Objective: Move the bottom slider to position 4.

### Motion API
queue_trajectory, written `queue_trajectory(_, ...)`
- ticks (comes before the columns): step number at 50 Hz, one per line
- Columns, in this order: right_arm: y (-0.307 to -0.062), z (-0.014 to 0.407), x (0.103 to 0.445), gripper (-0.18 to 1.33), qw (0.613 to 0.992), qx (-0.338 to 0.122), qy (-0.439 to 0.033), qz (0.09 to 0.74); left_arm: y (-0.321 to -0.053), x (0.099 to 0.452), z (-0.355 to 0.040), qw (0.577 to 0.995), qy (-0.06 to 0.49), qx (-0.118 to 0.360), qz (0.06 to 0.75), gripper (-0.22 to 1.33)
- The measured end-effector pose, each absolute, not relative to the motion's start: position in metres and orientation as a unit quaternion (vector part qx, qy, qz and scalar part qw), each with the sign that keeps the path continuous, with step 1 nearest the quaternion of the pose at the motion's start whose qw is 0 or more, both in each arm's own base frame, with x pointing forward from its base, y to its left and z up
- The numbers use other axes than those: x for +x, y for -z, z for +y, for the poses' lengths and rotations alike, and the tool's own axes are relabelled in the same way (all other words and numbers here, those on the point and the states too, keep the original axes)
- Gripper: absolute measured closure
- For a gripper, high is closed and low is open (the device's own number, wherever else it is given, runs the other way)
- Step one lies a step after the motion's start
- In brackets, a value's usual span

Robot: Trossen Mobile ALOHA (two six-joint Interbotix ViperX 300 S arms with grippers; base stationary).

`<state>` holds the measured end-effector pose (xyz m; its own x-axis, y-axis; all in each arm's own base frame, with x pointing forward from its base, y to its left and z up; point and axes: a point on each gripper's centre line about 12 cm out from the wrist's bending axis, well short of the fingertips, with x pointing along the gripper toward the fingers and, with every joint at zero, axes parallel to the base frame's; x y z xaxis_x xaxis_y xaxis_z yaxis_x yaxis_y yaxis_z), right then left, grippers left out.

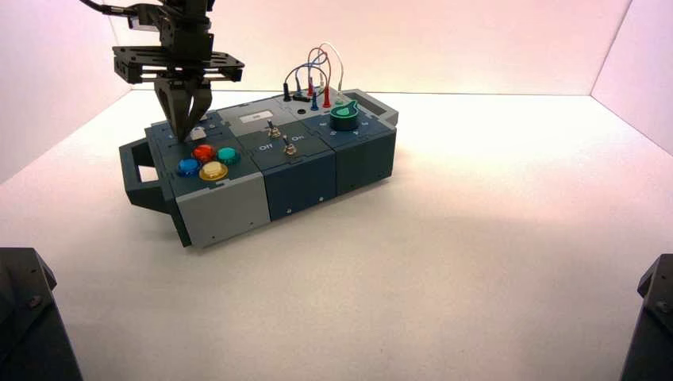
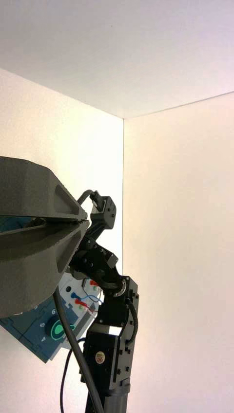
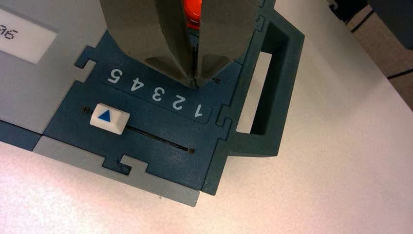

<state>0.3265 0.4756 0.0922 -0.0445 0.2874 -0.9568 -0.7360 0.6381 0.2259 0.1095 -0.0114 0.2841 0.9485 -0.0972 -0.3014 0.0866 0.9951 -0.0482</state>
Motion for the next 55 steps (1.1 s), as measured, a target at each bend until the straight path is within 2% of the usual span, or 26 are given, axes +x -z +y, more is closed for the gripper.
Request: queue_trajectory(55, -0.0927, 0.4737, 0.3255, 1.29, 0.666, -0.185, -0.382, 0.614, -0.2842, 0.1096, -0.0113, 0.987, 0.047, -0.017, 0.153, 1.28)
